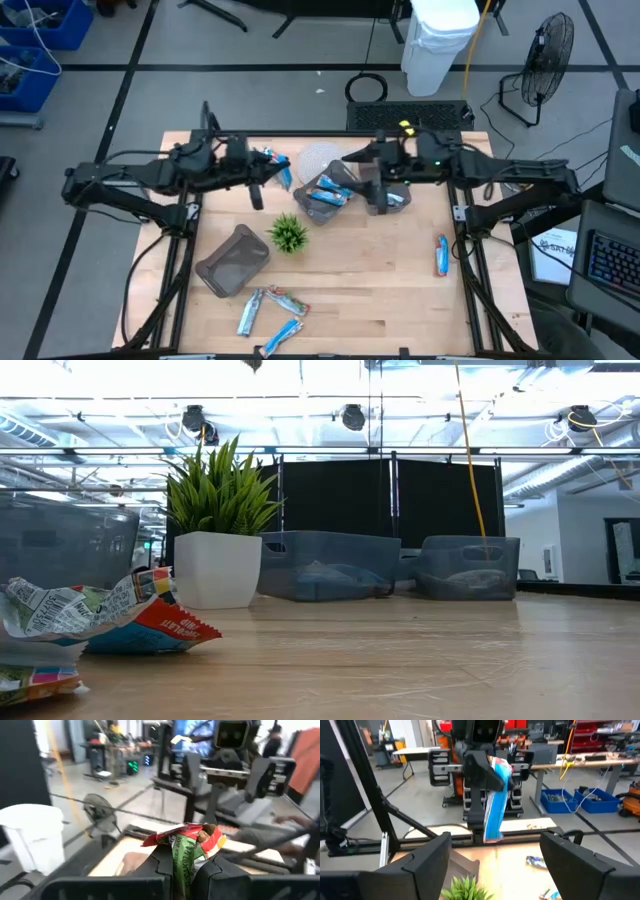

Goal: Pick and place Granola Bars by type
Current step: Put the red granola bar into the bottom black bin

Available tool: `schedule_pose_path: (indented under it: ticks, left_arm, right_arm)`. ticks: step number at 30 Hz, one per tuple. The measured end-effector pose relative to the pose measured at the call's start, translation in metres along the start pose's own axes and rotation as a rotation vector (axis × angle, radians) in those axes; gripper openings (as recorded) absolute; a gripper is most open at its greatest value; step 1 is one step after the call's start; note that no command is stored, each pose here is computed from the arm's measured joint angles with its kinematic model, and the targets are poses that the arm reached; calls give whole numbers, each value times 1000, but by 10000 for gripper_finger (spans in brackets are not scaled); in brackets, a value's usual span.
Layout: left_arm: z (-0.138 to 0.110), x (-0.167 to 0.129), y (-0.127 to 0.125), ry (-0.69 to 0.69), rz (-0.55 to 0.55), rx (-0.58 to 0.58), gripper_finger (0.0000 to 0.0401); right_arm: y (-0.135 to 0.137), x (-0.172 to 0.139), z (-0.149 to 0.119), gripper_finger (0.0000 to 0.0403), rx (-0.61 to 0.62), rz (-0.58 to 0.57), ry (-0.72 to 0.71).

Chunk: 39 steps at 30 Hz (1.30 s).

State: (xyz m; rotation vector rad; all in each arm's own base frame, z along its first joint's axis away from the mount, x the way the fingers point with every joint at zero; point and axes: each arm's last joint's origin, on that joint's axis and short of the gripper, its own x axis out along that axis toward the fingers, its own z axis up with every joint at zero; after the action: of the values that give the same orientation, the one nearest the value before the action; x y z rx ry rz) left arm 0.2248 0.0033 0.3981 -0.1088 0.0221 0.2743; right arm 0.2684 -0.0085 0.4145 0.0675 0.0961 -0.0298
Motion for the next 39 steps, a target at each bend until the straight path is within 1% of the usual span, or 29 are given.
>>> schedule_pose_path:
  ticks: [3,8,11,13,15,16,17,18,22,24,28,31,39]
  left_arm:
    - [2,-16,1,12,74,-46,27]
    - [4,-35,1,-2,208,-214,26]
    - [3,-43,0,-10,259,-324,25]
    - [2,-46,-1,-18,273,-403,25]
    - [-1,-48,-2,0,290,-436,25]
    - [-2,-48,-3,10,286,-433,25]
    - [-4,-49,-4,33,283,-399,25]
    - [-6,-50,-6,60,273,-334,25]
    - [-12,-50,-13,154,184,-24,24]
    - [-14,-51,-16,182,128,86,24]
    - [-19,-52,-16,248,46,235,24]
    - [-23,-53,-18,296,-43,352,24]
    - [-43,-57,-18,489,-262,603,23]
  right_arm:
    - [1,-11,6,291,-1,2,-24]
    - [1,-21,11,291,0,3,-41]
    - [1,-23,12,289,0,3,-44]
    - [1,-23,11,289,0,3,-37]
    - [1,-23,10,289,0,4,-24]
    - [1,-23,9,289,0,9,-18]
    - [2,-23,9,289,-3,23,-13]
    - [2,-23,9,289,-5,28,-12]
    - [2,-23,7,288,-5,51,7]
    - [3,-23,6,288,-1,66,14]
    - [3,-23,5,288,14,79,26]
    - [3,-23,5,288,29,78,29]
    - [3,-23,6,288,28,77,19]
